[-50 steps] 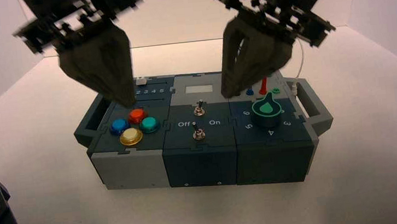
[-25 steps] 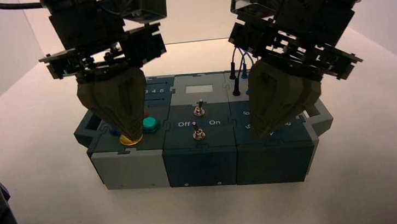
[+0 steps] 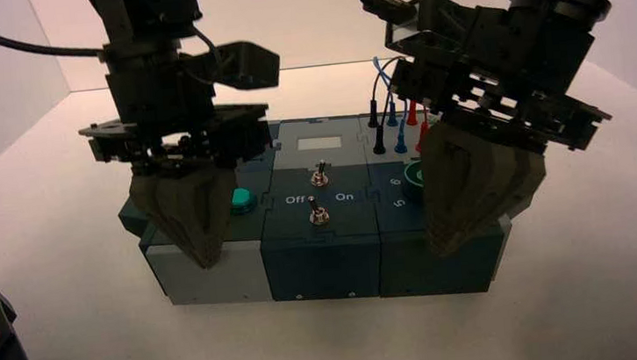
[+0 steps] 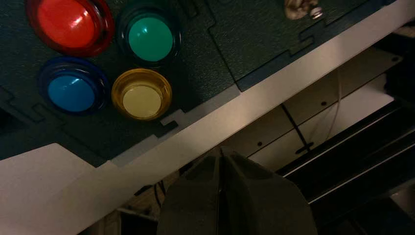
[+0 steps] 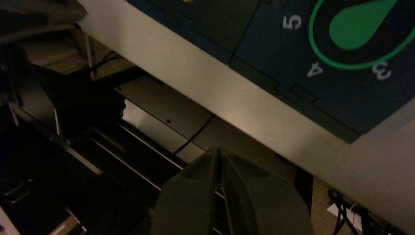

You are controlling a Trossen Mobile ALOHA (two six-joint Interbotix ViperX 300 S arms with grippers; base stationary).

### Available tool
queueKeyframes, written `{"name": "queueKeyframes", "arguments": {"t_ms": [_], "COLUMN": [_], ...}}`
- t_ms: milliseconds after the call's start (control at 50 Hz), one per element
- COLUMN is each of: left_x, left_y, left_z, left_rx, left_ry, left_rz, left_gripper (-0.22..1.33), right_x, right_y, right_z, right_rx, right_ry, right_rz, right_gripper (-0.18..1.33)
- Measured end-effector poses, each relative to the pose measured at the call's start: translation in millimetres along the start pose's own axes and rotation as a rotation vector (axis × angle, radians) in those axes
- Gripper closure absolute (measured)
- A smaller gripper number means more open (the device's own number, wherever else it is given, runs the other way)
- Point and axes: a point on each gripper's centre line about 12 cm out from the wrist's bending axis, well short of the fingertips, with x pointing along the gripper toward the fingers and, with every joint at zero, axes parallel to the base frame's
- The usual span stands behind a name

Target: Move the box away.

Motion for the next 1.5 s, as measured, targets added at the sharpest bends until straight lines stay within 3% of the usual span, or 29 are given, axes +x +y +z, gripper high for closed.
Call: {"name": "queueKeyframes", "arguments": {"t_ms": [200,380,580,840,1120,1500], "left_x": [3.9,5.6,6.6,6.7,7.1,17.1], "left_y": [-0.1,-0.8,0.0,0.7,1.3,10.1], "left_z": [6.7,12.4,13.1,13.9,17.9,19.2], "left_rx": [0.010,0.011,0.017,0.027,0.036,0.047], "left_ry": [0.012,0.010,0.013,0.005,-0.027,0.013], "left_rz": [0.009,0.012,0.019,0.027,0.036,0.080], "left_gripper": [1.28,1.28,1.28,1.28,1.28,1.28], "right_x": [-4.0,-4.0,2.6,26.5,40.5,42.6], "right_y": [5.9,6.1,0.0,-4.9,-11.4,-26.6], "right_z": [9.3,9.2,1.9,16.4,28.1,39.0], "right_rx": [-0.008,-0.008,-0.015,0.009,0.010,0.036], "right_ry": [-0.039,-0.034,0.083,0.211,0.196,0.162], "right_rz": [0.011,0.011,-0.035,-0.097,-0.137,-0.170], "right_gripper": [1.29,1.29,1.29,1.29,1.29,1.30]}}
